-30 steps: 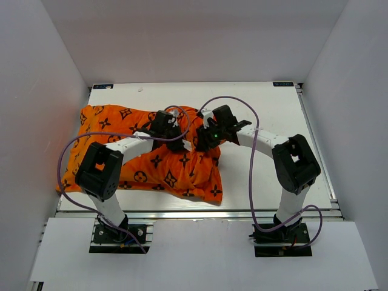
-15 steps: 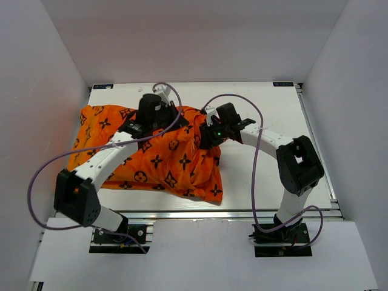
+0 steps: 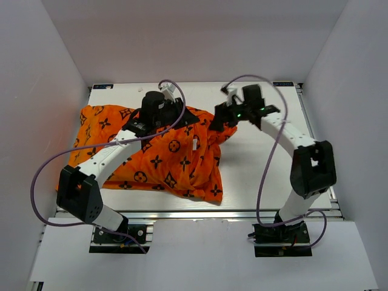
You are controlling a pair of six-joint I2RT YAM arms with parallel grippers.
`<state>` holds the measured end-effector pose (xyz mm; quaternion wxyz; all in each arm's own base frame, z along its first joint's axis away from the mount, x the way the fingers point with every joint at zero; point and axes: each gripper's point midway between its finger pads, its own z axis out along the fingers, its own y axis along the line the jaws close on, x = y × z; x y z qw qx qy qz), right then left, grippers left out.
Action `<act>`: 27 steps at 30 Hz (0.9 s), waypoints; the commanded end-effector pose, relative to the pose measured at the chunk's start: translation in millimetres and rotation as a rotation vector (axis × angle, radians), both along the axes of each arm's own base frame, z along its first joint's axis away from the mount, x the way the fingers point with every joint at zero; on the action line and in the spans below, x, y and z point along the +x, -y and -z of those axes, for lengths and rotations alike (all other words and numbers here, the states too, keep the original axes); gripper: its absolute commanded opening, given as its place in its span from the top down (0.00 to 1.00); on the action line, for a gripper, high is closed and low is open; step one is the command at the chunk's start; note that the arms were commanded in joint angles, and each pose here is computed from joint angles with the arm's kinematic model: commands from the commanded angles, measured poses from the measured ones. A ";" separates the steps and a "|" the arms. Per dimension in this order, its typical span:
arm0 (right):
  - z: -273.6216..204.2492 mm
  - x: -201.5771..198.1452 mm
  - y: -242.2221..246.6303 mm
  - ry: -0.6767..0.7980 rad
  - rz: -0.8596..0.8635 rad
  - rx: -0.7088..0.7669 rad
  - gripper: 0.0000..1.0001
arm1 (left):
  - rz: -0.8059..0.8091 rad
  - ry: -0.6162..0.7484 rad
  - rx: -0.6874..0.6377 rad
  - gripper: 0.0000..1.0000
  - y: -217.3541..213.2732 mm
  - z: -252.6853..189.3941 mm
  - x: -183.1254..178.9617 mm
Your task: Put the pillow into the pillowcase
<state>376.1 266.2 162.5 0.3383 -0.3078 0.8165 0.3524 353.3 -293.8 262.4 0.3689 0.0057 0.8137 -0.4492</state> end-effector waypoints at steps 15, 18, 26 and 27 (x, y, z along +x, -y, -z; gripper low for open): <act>-68.0 -186.1 -49.4 1.029 -0.657 -0.117 0.11 | -0.639 0.182 0.425 0.22 -205.7 -98.5 -92.4; -39.3 -200.3 -72.2 1.108 -0.617 -0.203 0.11 | -0.653 0.110 0.366 0.23 -215.1 -68.6 -122.5; 22.6 -164.2 -87.2 1.122 -0.551 -0.453 0.10 | -0.665 0.006 0.268 0.23 -226.3 -17.8 -167.6; 41.7 -155.1 -91.0 1.107 -0.545 -0.508 0.11 | -0.655 -0.012 0.293 0.23 -226.7 -7.2 -169.5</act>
